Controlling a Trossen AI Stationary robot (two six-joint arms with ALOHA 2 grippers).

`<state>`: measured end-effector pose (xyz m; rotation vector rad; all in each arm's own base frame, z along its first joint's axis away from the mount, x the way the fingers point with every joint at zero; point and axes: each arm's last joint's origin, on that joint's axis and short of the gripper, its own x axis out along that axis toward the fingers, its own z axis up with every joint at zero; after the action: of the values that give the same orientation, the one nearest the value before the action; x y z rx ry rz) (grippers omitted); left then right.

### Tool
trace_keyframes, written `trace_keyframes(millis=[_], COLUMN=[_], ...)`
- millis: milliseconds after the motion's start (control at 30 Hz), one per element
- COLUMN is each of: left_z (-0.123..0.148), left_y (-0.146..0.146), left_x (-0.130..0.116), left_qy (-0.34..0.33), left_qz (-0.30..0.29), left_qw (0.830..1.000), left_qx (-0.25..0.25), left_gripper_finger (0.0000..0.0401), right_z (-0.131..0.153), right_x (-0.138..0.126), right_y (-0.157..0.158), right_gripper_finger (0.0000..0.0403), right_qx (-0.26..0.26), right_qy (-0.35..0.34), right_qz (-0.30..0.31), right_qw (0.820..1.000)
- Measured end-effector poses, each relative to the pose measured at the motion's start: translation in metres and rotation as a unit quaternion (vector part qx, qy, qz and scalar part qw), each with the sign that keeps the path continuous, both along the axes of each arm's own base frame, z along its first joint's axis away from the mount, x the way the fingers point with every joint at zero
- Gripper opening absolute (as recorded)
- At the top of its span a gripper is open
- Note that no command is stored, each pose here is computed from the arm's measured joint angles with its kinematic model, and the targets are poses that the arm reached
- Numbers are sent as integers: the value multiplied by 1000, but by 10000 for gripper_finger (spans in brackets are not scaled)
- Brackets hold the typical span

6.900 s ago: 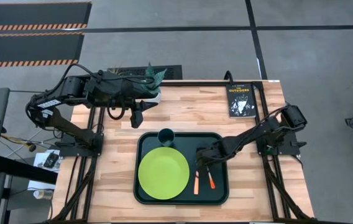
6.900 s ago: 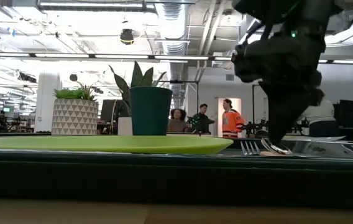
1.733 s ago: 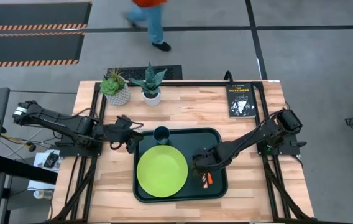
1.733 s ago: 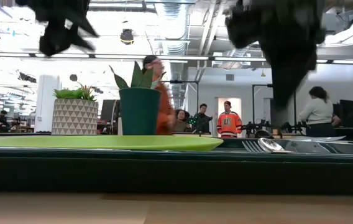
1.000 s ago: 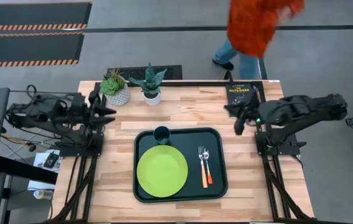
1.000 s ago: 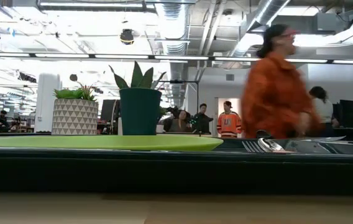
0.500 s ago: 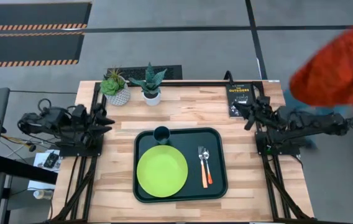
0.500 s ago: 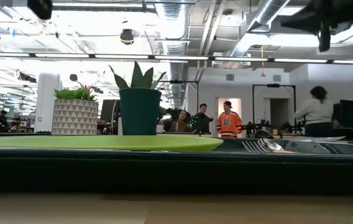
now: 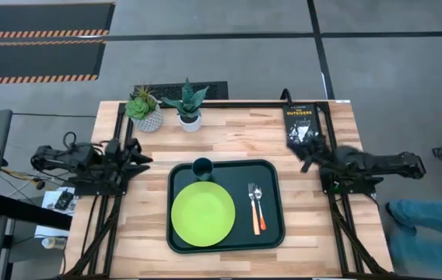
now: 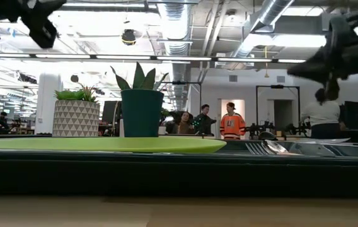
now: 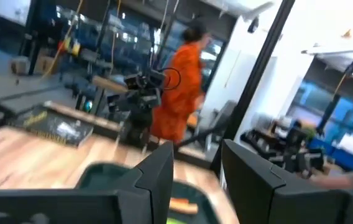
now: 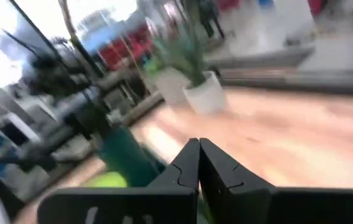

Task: Pick and place plate/cup/fork/spoon on tray
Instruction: Return to Home Position

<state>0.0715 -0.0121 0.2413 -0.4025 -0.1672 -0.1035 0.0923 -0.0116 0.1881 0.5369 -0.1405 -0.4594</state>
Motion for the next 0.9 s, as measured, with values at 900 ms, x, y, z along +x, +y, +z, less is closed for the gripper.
trace_keyframes(millis=[900], left_z=[-66], left_y=[-1], left_x=[24], left_qy=[43], left_qz=[80], left_qw=[995], left_qx=[34], left_gripper_finger=[125], right_z=[-18], right_x=[5], right_y=[1], right_gripper_finger=[31], right_qx=[-69], right_qy=[17], right_qz=[21], right_qw=[997])
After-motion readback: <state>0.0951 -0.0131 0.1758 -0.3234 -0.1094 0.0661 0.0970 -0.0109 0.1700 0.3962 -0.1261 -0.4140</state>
